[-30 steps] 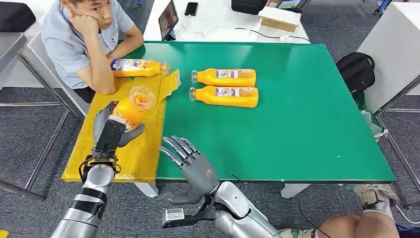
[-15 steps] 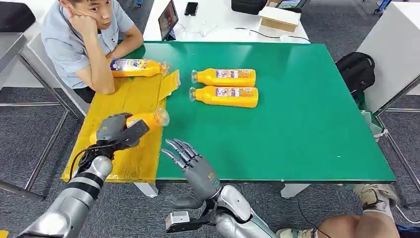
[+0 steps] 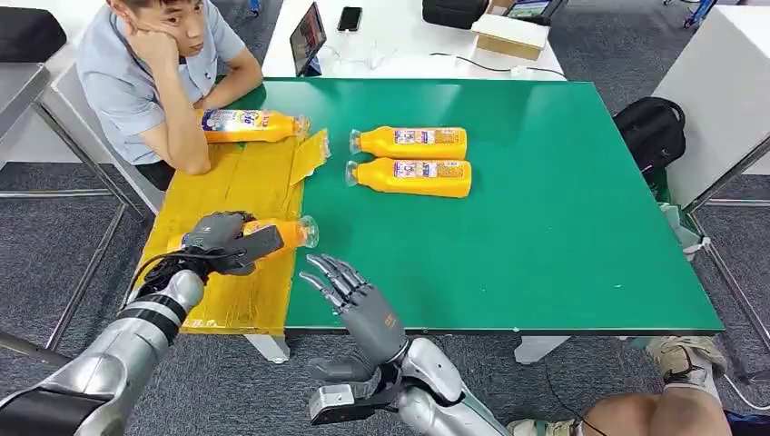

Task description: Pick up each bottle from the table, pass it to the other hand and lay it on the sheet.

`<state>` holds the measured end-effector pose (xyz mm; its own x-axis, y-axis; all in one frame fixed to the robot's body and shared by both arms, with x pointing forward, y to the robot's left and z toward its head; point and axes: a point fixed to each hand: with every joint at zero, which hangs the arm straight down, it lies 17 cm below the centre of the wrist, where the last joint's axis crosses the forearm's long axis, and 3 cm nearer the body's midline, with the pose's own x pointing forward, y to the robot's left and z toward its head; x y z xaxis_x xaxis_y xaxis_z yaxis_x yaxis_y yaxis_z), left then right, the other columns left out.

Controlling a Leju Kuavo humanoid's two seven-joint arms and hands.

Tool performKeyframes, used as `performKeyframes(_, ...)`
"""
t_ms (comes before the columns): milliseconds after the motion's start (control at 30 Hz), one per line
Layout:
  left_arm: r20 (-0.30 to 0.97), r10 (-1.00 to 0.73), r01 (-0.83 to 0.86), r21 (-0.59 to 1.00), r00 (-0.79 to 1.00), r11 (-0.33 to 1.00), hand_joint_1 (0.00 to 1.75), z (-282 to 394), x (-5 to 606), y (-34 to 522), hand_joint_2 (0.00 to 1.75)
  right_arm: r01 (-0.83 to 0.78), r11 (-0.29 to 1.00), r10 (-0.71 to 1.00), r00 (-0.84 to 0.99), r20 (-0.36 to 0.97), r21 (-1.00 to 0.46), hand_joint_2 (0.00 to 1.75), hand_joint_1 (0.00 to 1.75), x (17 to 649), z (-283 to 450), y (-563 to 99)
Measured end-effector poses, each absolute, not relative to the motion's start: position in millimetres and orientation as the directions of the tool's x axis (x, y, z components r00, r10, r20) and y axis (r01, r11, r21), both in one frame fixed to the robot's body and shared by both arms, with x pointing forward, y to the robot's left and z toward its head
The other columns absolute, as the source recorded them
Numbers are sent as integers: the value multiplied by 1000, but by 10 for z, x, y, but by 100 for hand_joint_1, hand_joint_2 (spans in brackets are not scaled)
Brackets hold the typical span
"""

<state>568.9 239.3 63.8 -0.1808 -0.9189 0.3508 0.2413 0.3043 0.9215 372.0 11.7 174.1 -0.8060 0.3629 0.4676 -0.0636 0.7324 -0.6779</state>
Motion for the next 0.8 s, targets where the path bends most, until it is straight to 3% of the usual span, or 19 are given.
performKeyframes(33,349,-919,244,922,-181,302,2,629,5687,2395,175,-65,732,363,-806,468,-678,0,0,3719,1735,117)
performKeyframes(333,469,-858,326,861,-210,391,0,509,5558,2249,175,-79,732,355,-804,478,-677,0,0,3735,1666,113)
performKeyframes(500,681,-686,248,733,-257,634,0,845,5511,2016,175,-88,729,356,-798,486,-679,0,0,3747,1599,114)
performKeyframes(633,881,-391,160,440,-266,884,0,1347,5491,1874,175,-84,727,367,-791,489,-682,0,0,3756,1565,114)
performKeyframes(800,902,-290,107,339,-320,935,0,1703,5466,1849,175,-87,723,375,-784,494,-685,0,0,3762,1520,110)
